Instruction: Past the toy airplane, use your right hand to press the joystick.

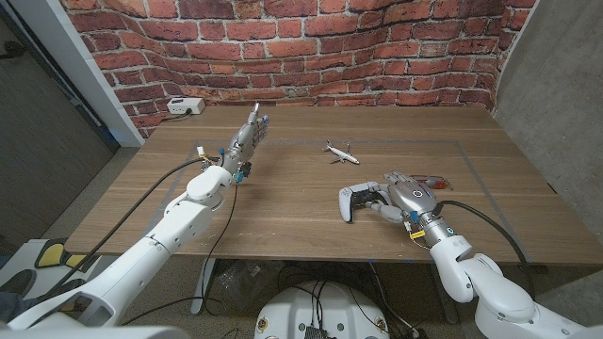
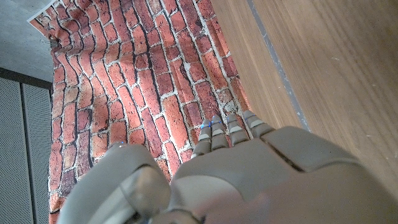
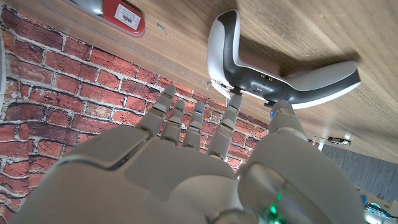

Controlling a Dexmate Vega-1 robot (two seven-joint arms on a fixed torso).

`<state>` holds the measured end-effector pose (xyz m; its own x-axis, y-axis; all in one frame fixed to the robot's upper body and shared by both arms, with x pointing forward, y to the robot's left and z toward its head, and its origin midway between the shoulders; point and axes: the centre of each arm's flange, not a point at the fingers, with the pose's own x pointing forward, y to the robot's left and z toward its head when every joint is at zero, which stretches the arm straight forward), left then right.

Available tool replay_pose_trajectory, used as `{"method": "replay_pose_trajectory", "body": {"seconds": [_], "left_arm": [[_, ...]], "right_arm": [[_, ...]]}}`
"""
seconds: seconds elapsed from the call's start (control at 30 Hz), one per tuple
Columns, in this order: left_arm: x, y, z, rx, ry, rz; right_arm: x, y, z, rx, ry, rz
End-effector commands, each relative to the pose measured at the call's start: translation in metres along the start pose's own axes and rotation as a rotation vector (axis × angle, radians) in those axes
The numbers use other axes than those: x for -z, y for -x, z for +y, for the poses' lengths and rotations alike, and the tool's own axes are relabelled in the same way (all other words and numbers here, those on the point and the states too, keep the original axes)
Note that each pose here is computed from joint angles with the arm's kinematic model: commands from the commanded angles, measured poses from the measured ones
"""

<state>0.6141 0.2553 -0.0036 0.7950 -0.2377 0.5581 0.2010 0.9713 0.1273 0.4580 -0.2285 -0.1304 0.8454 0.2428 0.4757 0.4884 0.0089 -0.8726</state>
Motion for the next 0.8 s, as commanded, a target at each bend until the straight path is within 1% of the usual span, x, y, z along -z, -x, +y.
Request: {"method": "replay_pose_trajectory", "body": {"seconds": [0.03, 0.8], "left_arm": [[0.0, 0.0006, 0.0002, -0.002, -0.005, 0.005], [0.0013, -0.0003, -0.0004, 0.001, -0.006, 0.006]], "right_arm": [[0.0008, 0.0002, 0.0043, -0.014, -0.012, 0.006], [0.0044, 0.0005, 0.0068, -0.034, -0.023, 0.024]]}}
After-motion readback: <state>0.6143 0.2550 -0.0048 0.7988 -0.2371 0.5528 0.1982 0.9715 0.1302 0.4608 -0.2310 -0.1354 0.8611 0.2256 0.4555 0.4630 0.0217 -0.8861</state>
